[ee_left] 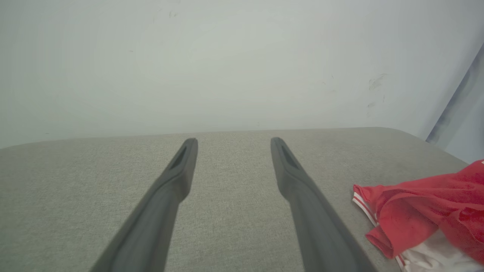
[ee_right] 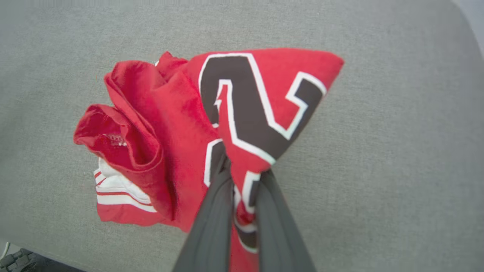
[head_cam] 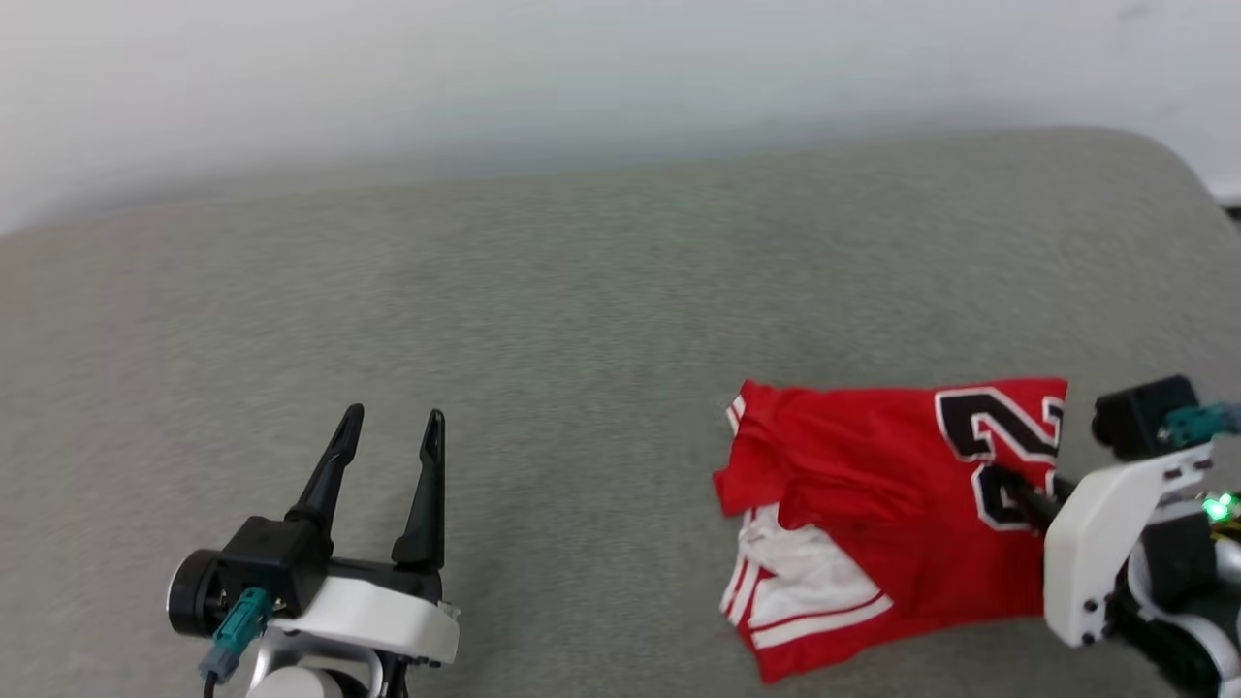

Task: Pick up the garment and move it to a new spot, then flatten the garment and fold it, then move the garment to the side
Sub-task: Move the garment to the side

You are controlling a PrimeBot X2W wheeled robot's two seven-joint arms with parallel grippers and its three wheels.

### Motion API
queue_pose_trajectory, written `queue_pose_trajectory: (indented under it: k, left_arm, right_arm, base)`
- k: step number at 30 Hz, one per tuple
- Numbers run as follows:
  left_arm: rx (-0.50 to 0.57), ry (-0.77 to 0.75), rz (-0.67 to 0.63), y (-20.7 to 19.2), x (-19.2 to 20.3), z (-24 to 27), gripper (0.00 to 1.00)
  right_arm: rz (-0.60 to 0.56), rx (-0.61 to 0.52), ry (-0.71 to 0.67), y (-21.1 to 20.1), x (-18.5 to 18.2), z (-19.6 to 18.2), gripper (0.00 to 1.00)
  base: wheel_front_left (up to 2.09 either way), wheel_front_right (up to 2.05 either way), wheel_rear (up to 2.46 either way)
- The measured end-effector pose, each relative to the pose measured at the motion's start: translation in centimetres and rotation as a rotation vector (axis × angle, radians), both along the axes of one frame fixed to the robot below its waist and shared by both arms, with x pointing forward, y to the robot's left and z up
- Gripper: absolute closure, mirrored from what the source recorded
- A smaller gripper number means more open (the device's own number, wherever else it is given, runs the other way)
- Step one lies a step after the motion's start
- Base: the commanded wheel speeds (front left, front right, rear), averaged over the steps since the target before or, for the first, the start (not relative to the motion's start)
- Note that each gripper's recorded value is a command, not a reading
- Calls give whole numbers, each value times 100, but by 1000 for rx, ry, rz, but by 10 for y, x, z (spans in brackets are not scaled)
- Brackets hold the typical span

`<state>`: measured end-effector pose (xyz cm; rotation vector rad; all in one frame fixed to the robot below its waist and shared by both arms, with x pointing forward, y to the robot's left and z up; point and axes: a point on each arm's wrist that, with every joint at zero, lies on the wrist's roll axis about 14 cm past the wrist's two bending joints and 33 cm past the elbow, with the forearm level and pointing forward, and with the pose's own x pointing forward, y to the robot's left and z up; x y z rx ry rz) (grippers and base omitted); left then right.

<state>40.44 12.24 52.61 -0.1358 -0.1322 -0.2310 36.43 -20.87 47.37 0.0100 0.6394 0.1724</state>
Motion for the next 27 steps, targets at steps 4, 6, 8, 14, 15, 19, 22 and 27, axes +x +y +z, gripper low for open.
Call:
queue_pose_trajectory:
  k: [4,6,8,14,15,19,22,27]
  left_arm:
    - [5,-17,-113,-36,18,1,0]
    - [5,-29,-168,-53,28,1,0]
    - [2,-38,-219,-70,38,0,0]
    - [1,-44,-355,-110,67,-12,0]
    - [0,-44,-376,-116,71,-15,0]
    - [-8,-39,-426,-131,88,-29,0]
    - [-12,-38,-450,-136,99,-38,0]
    - [-17,-32,-464,-135,114,-54,0]
  right_arm:
    - [-99,-35,-34,-36,-4,15,100]
    - [-149,-51,-41,-54,-7,17,100]
    - [-204,-60,-39,-71,-8,17,100]
    - [-369,-106,-10,-128,3,3,100]
    - [-393,-114,-9,-137,6,1,100]
    - [-468,-168,-3,-171,20,-6,100]
    - [-516,-228,-16,-197,34,-7,100]
    - [-587,-309,-38,-234,55,-10,100]
  base:
    - [0,0,0]
    - [0,0,0]
    - [0,0,0]
    - [0,0,0]
    - [0,0,0]
    - [0,0,0]
    - [0,0,0]
    - [0,0,0]
